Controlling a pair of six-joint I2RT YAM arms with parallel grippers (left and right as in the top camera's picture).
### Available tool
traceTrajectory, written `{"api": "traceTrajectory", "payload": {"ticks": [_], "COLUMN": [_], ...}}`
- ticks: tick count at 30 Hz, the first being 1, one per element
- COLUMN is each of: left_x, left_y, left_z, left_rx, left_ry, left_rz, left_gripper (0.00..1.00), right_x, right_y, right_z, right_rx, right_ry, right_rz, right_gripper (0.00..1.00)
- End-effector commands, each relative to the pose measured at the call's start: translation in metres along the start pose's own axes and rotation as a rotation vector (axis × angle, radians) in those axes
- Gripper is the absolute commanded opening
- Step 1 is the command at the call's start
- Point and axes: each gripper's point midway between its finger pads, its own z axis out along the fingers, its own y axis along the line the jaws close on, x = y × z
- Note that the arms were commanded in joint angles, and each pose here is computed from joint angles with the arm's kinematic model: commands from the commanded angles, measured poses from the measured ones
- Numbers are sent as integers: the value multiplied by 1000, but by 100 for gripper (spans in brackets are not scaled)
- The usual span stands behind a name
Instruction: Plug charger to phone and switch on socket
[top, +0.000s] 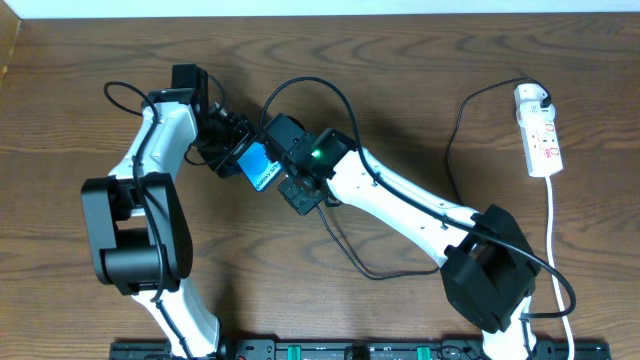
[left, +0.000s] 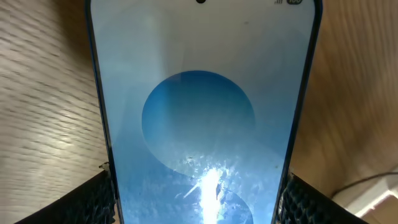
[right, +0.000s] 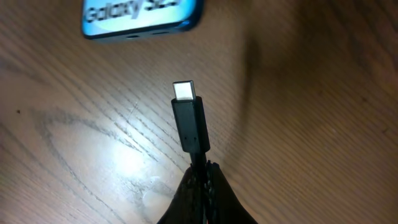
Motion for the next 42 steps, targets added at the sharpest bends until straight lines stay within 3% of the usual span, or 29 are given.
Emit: {"api": "traceTrajectory", "payload": {"ticks": [1,7,12,21,23,29,32,36,39,42], "left_x": [-9,-12,-4,22,27,35,35,33,33,33], "left_y": [-6,-16,-27,-52,-60,-69,-69,-70,-71,-71], "left_z": [-35,-85,-109,-102,-99,-94,-94,-95,-95,-95], "left_rx": [-20,-17,22,43,45,62,70,82,87,88], "left_ry": [-129,-293,-346,-321,-322,-314,-313,-316,-317,-317], "left_rz": [70,114,141,184,204,173,124,84,66,63], "left_gripper": [56,56,56,56,56,56,56,56,56,56], "right_x": [-3,-12,-17,-17,-17,-18,-23,-27,-30,-29], "right_y": [-22,-66,-83,-120,-126,-134,-131,-129,-131,-154], "right_z": [4,5,4,3,4,4,2,-1,-8,-11], "right_rx": [29,15,-35,-23,-21,-63,-132,-219,-320,-300], "right_ry": [-2,-26,-40,-48,-52,-50,-58,-61,-62,-81], "right_rz": [143,348,422,766,797,755,706,702,731,777], "right_gripper": [1,1,1,1,10,63,70,89,98,99]}}
